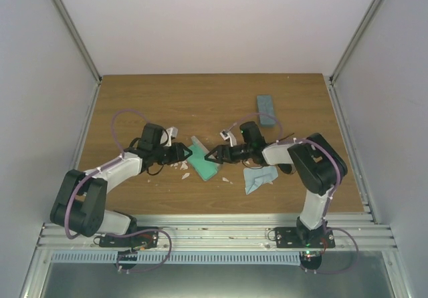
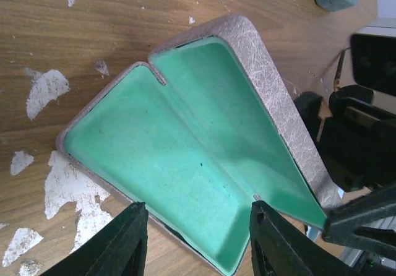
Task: Organize the sunglasses
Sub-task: Place the sunglasses case at the center of the board, then adjust the sunglasses case at the center of the board.
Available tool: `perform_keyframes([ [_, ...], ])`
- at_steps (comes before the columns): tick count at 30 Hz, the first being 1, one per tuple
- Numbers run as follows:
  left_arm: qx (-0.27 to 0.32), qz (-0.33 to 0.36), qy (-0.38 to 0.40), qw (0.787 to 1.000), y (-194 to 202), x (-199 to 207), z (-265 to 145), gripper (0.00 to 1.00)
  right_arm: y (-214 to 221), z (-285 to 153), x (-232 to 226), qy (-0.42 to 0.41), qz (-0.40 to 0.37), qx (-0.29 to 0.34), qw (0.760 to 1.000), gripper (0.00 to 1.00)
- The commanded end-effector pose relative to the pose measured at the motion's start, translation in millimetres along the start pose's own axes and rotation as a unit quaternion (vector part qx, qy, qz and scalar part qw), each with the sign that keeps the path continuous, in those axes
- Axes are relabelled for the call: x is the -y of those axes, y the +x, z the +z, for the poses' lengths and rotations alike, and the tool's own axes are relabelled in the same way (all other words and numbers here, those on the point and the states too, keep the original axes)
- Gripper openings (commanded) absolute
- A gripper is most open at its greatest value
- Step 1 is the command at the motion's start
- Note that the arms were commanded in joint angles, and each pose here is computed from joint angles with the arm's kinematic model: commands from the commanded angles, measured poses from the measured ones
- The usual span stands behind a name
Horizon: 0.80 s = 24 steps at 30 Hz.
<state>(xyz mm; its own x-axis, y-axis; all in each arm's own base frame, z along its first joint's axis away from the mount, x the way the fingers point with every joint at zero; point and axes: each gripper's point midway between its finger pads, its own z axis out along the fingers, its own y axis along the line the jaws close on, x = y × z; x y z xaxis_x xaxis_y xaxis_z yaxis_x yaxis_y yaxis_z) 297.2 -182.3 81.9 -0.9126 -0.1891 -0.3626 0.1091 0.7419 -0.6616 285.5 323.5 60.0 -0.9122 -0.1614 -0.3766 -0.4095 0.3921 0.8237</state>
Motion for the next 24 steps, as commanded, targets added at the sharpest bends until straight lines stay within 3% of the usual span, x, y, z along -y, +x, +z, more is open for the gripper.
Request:
perform_keyframes([
  [1,0.032,0.028,-0.016,0.999,-21.6,3.7,-7.6,0.47,-9.9,-24.4,2.8,0.080,-0.036,0.043,0.995,0.97],
  [6,0.052,0.026,-0.062,0.996,-26.3,-6.7,-19.4,0.48,-20.2,-56.4,-18.3,0.185,-0.065,0.119,0.973,0.90],
  [12,0.097,0.017,-0.108,0.989,-36.7,-13.8,-41.3,0.47,-12.2,-46.0,-76.8,0.272,-0.144,0.151,0.939,0.77],
  [15,0.141,-0.001,-0.152,0.978,-47.3,-21.9,-61.4,0.47,11.4,-13.2,-95.2,0.276,-0.184,0.117,0.936,0.74],
  [20,0.204,-0.011,-0.164,0.965,-57.0,-19.8,-91.2,0.50,49.8,37.0,-74.3,0.292,-0.189,0.039,0.937,0.51],
  [24,0.222,-0.006,-0.157,0.962,-57.2,-15.0,-102.5,0.51,68.7,58.0,-59.6,0.305,-0.189,0.010,0.933,0.40],
])
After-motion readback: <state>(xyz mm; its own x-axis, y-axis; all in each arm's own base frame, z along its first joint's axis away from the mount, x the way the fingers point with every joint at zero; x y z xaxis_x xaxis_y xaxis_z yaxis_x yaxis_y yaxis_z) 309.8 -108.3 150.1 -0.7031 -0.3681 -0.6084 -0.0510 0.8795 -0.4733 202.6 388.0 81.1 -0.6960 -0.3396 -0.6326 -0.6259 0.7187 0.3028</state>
